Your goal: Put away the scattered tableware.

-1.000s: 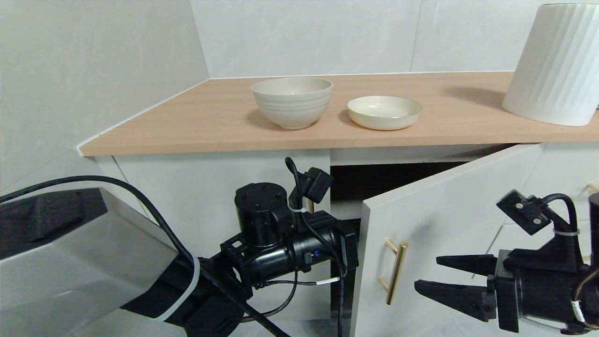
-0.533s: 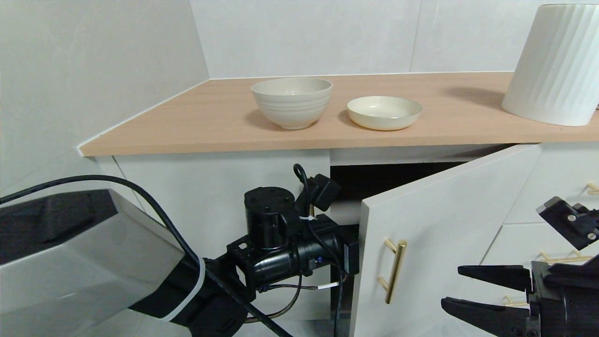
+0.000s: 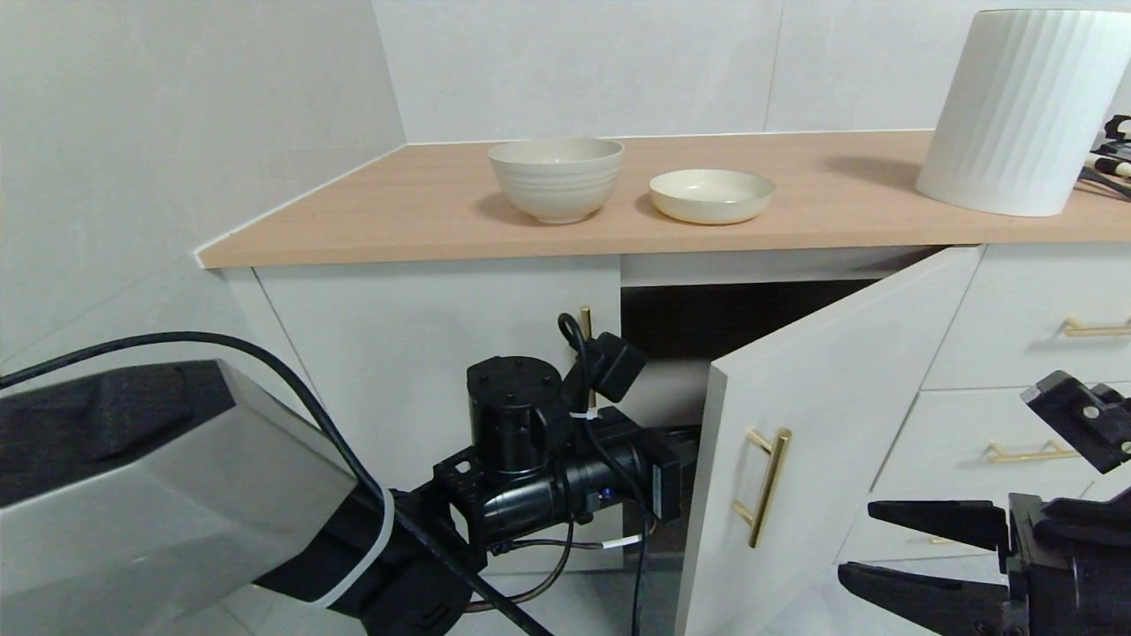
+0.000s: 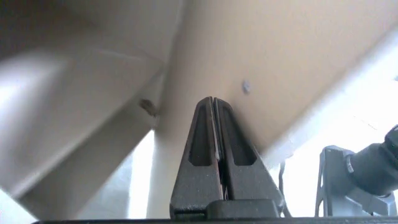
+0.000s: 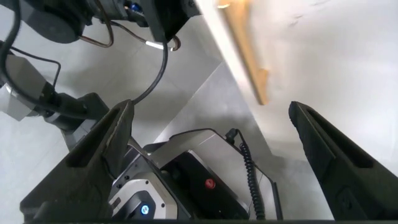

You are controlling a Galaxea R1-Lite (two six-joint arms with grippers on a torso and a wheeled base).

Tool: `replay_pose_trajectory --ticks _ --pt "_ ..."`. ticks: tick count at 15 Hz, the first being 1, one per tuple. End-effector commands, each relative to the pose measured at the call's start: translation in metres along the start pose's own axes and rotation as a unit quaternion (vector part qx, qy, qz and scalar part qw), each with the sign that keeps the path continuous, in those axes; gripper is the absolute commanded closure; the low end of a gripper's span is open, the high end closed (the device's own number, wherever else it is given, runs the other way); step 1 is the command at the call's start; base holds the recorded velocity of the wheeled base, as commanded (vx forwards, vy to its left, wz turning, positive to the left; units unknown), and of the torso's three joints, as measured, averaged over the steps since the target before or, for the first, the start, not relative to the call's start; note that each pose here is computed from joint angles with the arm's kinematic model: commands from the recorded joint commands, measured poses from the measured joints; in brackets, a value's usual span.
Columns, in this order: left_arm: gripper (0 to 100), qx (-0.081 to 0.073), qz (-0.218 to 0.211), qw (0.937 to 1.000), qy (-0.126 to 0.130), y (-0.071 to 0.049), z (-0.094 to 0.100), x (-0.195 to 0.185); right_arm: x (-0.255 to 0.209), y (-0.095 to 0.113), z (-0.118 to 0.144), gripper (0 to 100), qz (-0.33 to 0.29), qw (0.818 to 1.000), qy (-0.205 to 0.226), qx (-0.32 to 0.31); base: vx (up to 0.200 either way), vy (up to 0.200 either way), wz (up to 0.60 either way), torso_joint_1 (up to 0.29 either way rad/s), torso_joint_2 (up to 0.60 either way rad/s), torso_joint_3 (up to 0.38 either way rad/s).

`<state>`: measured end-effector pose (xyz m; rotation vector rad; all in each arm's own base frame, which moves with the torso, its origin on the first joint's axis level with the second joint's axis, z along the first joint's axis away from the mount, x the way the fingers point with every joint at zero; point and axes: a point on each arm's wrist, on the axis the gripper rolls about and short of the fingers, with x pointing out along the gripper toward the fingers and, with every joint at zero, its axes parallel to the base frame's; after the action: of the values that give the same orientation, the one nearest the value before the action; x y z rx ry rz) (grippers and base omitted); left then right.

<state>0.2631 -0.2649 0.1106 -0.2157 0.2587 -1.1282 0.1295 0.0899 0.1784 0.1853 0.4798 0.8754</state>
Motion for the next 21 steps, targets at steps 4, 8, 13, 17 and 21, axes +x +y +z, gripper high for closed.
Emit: replay_pose_trajectory --ticks 4,8,13,17,21 --pt "100 0.003 0.01 0.9999 -0.01 0.006 -0.001 0.015 0.001 0.0 0.0 0 0.002 1.0 0.001 0.0 0.0 0.0 0.0 0.0 0.0 0.0" --pt "100 0.002 0.008 0.9999 -0.009 0.004 -0.002 0.016 0.001 0.0 -0.001 0 0.001 1.0 0.002 0.001 0.0 0.0 0.0 0.0 0.0 0.0" --pt "100 0.0 0.02 0.9997 -0.013 0.009 -0.004 0.023 -0.001 0.001 0.0 0 0.002 1.0 -0.002 -0.002 -0.12 0.0 0.0 0.003 0.0 0.001" --pt "100 0.0 0.02 0.9997 -0.013 0.014 -0.009 0.034 -0.003 0.001 0.0 0 0.003 1.0 -0.005 -0.01 0.0 0.0 0.0 0.0 0.0 0.0" --pt "100 0.002 0.058 0.9979 -0.028 0.003 -0.007 0.042 -0.003 0.002 0.001 0 0.005 1.0 -0.007 -0.011 0.0 0.0 0.0 0.0 0.0 0.0"
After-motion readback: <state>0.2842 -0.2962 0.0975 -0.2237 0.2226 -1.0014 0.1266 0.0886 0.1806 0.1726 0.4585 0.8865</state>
